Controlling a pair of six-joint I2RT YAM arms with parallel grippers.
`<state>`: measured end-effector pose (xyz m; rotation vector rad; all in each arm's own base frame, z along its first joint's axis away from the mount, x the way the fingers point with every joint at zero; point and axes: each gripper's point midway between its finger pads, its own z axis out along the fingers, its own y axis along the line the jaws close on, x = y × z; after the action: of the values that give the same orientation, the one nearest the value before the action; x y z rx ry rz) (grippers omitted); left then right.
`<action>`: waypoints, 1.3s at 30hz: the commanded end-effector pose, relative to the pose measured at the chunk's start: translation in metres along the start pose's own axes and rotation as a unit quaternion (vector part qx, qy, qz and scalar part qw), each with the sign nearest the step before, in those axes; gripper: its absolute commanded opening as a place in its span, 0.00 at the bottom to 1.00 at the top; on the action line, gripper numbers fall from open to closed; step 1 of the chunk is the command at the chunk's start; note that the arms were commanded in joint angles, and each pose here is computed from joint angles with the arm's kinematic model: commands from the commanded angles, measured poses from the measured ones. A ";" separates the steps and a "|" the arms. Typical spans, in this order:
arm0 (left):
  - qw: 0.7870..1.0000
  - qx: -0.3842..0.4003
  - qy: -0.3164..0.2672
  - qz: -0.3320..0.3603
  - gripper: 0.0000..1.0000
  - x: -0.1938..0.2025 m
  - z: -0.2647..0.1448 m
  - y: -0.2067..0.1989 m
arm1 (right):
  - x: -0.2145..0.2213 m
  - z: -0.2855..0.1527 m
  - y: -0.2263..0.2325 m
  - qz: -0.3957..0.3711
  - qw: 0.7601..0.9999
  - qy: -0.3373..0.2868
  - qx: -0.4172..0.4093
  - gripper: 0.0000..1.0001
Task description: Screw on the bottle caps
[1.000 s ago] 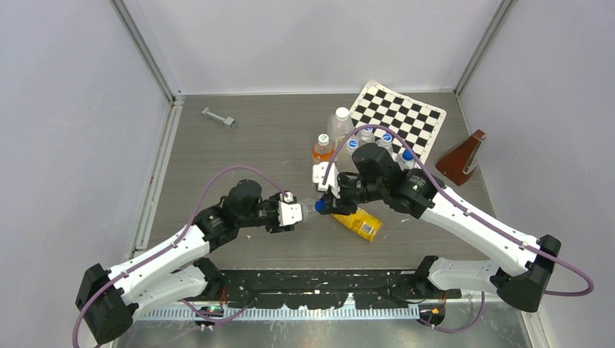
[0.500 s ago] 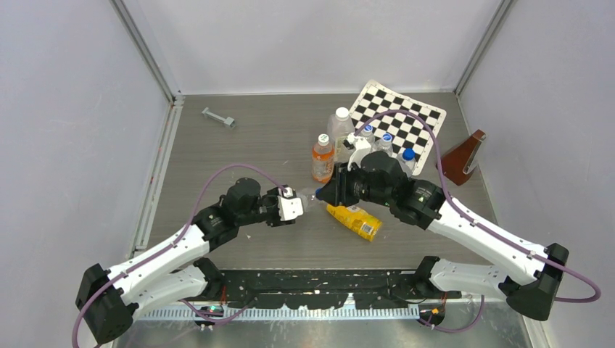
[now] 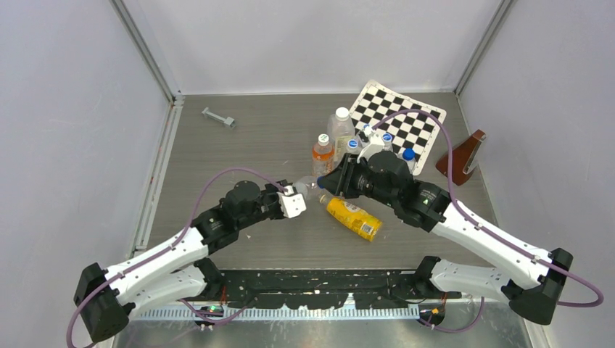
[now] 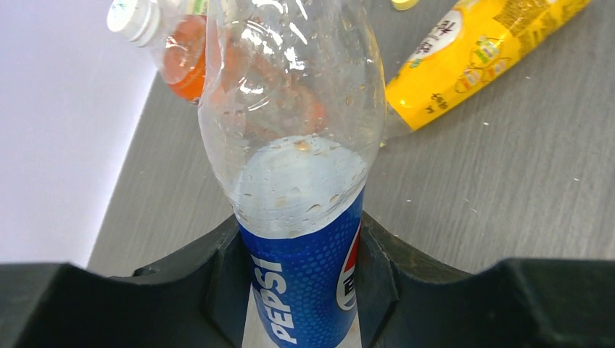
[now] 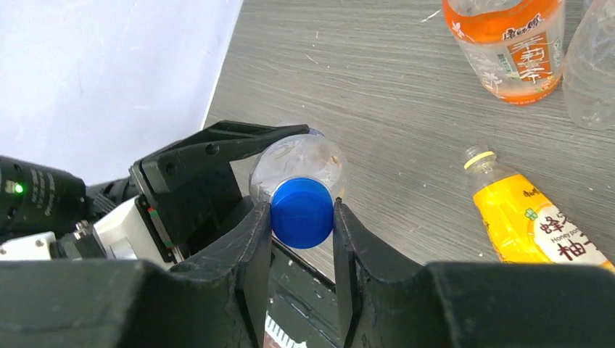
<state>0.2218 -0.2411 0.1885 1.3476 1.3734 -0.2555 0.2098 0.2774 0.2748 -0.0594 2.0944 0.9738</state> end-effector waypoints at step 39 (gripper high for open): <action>0.952 -0.298 0.020 -0.063 0.51 0.014 -0.020 0.066 | -0.084 -0.042 0.020 -0.024 0.967 -0.238 -0.093 0.95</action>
<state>0.2574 -0.1866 0.2134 1.0400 1.3532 0.3933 0.2343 0.2807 0.3202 0.1112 1.7742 1.1818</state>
